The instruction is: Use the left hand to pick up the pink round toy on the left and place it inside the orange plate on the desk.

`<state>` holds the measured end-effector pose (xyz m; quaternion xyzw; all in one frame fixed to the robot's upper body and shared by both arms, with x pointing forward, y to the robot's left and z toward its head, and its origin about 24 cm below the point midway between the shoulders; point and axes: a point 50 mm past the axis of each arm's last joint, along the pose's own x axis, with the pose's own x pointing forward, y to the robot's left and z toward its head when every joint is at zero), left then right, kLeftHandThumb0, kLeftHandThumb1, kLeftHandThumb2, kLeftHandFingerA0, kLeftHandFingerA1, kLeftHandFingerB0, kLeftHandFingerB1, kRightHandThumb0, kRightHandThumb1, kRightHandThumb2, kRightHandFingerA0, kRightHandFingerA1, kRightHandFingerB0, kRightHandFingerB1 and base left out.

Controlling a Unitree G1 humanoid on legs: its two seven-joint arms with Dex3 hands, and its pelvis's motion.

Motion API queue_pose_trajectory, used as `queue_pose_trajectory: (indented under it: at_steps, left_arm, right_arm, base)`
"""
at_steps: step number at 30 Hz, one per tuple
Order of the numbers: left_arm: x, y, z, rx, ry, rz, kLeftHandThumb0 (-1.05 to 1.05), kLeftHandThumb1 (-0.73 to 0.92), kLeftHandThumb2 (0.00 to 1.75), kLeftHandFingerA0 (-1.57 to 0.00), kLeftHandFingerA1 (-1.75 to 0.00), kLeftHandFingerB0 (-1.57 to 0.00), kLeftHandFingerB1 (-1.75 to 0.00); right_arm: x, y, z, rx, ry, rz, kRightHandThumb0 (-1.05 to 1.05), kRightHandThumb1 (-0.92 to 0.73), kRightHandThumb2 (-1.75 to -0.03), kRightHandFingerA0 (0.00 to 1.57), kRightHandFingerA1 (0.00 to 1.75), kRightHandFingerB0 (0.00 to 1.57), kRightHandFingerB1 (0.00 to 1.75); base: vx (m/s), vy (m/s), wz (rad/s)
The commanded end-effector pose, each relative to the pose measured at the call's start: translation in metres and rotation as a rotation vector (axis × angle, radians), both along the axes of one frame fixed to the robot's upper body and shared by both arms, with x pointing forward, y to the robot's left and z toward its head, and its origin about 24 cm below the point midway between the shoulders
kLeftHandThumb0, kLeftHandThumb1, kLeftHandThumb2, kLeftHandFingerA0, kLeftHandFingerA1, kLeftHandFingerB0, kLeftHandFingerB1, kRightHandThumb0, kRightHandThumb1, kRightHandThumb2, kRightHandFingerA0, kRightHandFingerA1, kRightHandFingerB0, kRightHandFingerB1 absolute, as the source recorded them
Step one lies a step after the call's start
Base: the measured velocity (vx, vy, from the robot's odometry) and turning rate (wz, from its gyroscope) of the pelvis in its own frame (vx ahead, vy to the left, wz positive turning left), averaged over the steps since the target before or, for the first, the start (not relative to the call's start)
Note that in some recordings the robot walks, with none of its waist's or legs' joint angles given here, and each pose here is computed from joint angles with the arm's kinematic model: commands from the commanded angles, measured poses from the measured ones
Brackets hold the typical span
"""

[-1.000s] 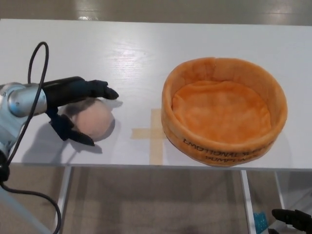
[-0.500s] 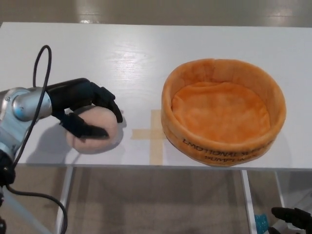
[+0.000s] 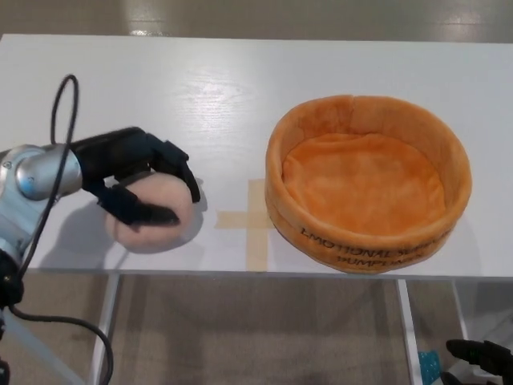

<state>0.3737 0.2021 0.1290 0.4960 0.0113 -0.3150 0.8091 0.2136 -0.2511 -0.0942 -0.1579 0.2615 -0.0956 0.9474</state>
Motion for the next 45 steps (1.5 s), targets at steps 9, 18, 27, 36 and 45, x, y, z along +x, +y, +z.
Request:
queue_pose_trajectory:
  at_steps: [9,18,27,36,45]
  left_arm:
    - [0.015,-0.008,0.108,-0.158,-0.359,-0.018,-0.16,0.82,0.67,-0.97,-1.13,-0.84,-0.79]
    - [0.015,-0.047,0.138,-0.167,-0.537,-0.103,-0.16,0.80,0.70,-0.76,-1.43,-0.81,-0.90]
    - [0.020,-0.114,0.145,-0.164,-0.576,-0.214,-0.23,0.78,0.70,-0.79,-1.51,-0.81,-1.02]
    - [0.018,-0.185,0.135,-0.090,-0.567,-0.294,-0.25,0.78,0.69,-0.75,-1.56,-0.76,-1.12]
    - [0.012,-0.215,0.113,-0.075,-0.554,-0.340,-0.18,0.70,0.63,-0.82,-1.43,-0.86,-0.57]
  right_arm:
    - [-0.003,-0.005,0.000,-0.010,0.005,-0.008,-0.41,-0.57,-0.58,0.76,0.62,0.65,0.44]
    - [-0.003,-0.004,-0.001,-0.006,0.008,-0.012,-0.41,-0.57,-0.58,0.75,0.62,0.65,0.45]
    - [-0.008,-0.004,-0.004,-0.004,0.020,-0.010,-0.41,-0.58,-0.58,0.76,0.65,0.66,0.44]
    - [-0.005,-0.001,-0.003,0.011,0.013,-0.004,-0.42,-0.57,-0.58,0.76,0.60,0.65,0.44]
    - [0.000,-0.002,0.001,0.003,-0.010,0.007,-0.42,-0.57,-0.58,0.75,0.62,0.65,0.44]
  base:
    - [0.00,0.000,0.00]
    - [0.00,0.000,0.00]
    - [0.00,0.000,0.00]
    - [0.00,0.000,0.00]
    - [0.00,0.000,0.00]
